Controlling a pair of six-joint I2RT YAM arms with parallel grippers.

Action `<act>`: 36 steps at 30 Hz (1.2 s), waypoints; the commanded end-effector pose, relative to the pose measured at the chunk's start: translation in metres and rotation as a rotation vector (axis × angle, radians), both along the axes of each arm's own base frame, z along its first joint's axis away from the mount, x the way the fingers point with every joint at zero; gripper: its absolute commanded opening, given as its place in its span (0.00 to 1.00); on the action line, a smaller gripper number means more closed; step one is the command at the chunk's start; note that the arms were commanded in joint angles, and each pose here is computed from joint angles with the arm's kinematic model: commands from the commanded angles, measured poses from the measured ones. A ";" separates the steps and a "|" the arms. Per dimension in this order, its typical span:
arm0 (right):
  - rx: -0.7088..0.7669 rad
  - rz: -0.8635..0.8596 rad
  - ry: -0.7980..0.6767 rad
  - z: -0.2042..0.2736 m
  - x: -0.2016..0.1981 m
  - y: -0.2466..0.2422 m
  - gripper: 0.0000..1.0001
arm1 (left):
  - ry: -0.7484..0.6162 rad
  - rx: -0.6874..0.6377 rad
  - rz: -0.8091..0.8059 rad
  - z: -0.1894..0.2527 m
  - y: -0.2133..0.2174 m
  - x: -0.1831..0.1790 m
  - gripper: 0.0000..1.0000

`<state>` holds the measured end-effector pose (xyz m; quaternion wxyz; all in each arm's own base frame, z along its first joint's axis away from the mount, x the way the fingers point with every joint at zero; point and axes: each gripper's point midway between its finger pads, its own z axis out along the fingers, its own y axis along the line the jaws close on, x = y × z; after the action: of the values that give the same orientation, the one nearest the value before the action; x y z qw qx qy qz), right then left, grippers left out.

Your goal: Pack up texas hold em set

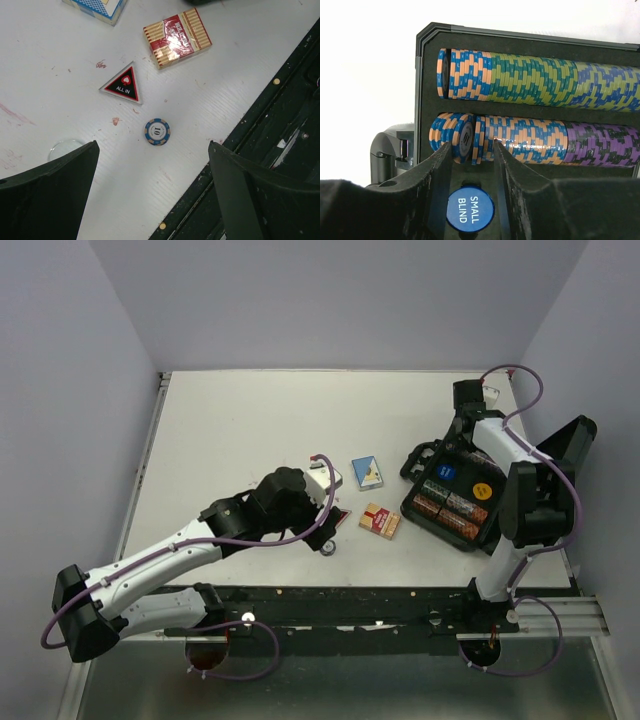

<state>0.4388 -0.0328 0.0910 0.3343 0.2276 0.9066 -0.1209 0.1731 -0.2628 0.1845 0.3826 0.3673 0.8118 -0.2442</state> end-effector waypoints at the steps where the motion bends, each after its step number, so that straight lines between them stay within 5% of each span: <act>1: -0.001 0.014 0.026 0.004 -0.004 -0.003 0.47 | 0.020 0.010 -0.017 -0.004 0.000 -0.004 0.99; 7: 0.006 0.075 0.001 0.019 -0.001 0.002 0.66 | 0.026 0.015 -0.020 -0.006 -0.001 -0.004 0.99; 13: -0.005 0.093 0.035 0.008 0.002 0.004 0.73 | 0.032 0.020 -0.023 -0.008 -0.002 -0.004 0.99; 36: -0.185 0.046 0.220 -0.020 -0.012 -0.010 0.78 | 0.035 0.017 -0.028 -0.008 -0.003 -0.005 0.99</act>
<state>0.4479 -0.0317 0.0838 0.3028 0.1735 0.9221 -0.1670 0.1711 -0.2628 0.1748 0.3655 0.3723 0.8190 -0.2389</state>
